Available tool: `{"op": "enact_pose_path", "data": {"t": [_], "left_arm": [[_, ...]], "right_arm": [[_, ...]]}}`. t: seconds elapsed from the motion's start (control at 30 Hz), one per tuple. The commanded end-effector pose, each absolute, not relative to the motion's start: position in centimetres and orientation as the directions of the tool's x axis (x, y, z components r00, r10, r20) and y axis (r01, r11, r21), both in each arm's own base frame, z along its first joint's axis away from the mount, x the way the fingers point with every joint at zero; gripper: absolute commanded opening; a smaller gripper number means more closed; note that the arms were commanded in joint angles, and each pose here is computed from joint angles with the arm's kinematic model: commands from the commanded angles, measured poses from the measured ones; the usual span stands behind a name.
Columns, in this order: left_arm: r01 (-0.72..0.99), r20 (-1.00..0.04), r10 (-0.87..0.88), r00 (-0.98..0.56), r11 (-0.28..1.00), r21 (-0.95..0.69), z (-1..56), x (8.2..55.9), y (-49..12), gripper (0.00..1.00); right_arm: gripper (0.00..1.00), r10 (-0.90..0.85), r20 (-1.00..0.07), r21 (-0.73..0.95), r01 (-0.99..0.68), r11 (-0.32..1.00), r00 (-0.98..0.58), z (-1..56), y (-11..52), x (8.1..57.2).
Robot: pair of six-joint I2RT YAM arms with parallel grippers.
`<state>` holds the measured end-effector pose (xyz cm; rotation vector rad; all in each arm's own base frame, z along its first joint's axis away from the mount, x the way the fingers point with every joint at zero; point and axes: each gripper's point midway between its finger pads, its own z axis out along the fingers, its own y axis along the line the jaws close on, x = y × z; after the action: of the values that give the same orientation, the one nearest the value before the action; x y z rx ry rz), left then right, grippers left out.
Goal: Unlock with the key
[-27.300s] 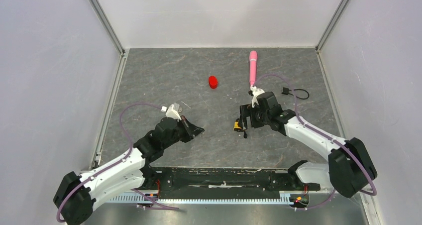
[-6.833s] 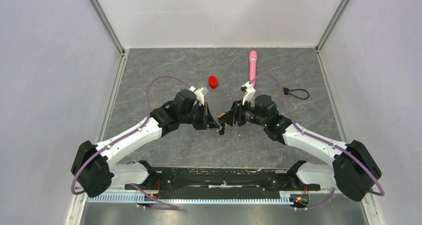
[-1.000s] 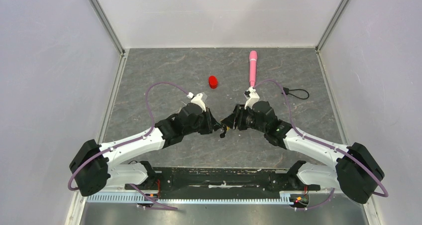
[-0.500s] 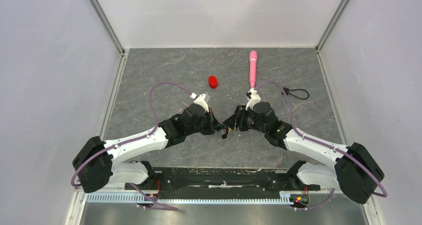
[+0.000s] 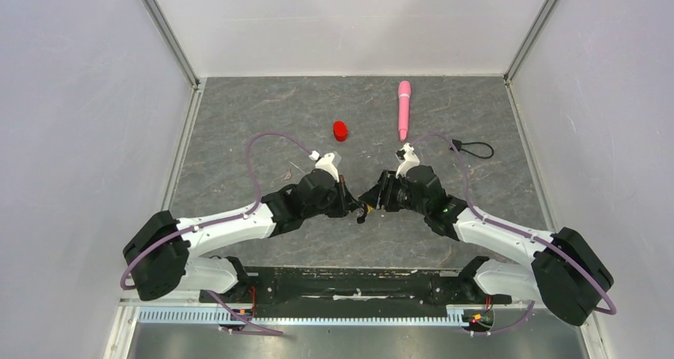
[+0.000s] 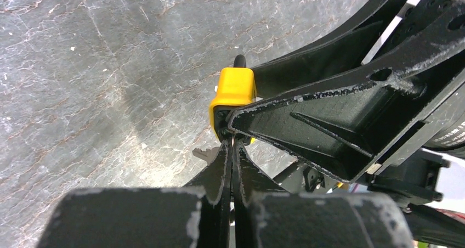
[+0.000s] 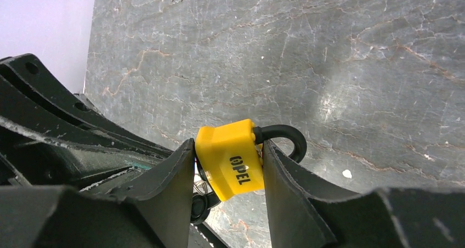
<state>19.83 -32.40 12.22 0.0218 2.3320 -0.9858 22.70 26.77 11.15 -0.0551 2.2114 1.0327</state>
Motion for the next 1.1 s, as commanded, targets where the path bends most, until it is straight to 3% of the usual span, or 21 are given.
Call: {"op": "enact_pose_path", "data": {"t": [0.0, 0.2, 0.4, 0.67, 0.93, 1.07], "left_arm": [[0.416, -0.652, -0.114, -0.750, 0.685, -0.599, 14.5, 19.8, -34.8, 0.02], [0.677, -0.854, 0.092, -0.511, 0.656, -0.334, 17.0, 19.7, -33.3, 0.02], [0.838, -0.940, 0.235, -0.247, 0.538, -0.086, 19.0, 18.6, -33.8, 0.02], [0.901, -0.903, 0.428, 0.050, 0.370, 0.226, 18.8, 16.7, -34.7, 0.02], [0.871, -0.800, 0.569, 0.192, 0.277, 0.406, 17.4, 16.0, -34.9, 0.03], [0.875, -0.811, 0.561, 0.164, 0.297, 0.382, 17.3, 15.4, -34.8, 0.26]], "right_arm": [[0.00, 0.317, -0.623, 0.764, -0.468, 0.444, -0.715, 19.7, 30.6, 22.4], [0.00, 0.281, -0.597, 0.767, -0.433, 0.473, -0.752, 19.0, 30.3, 22.7], [0.00, 0.235, -0.562, 0.773, -0.403, 0.490, -0.793, 18.7, 30.7, 22.7], [0.00, 0.142, -0.531, 0.743, -0.378, 0.553, -0.835, 17.4, 30.7, 22.6], [0.00, 0.094, -0.536, 0.713, -0.390, 0.583, -0.839, 16.9, 30.4, 22.7], [0.00, 0.104, -0.551, 0.694, -0.385, 0.608, -0.828, 16.3, 29.6, 23.5]]}}
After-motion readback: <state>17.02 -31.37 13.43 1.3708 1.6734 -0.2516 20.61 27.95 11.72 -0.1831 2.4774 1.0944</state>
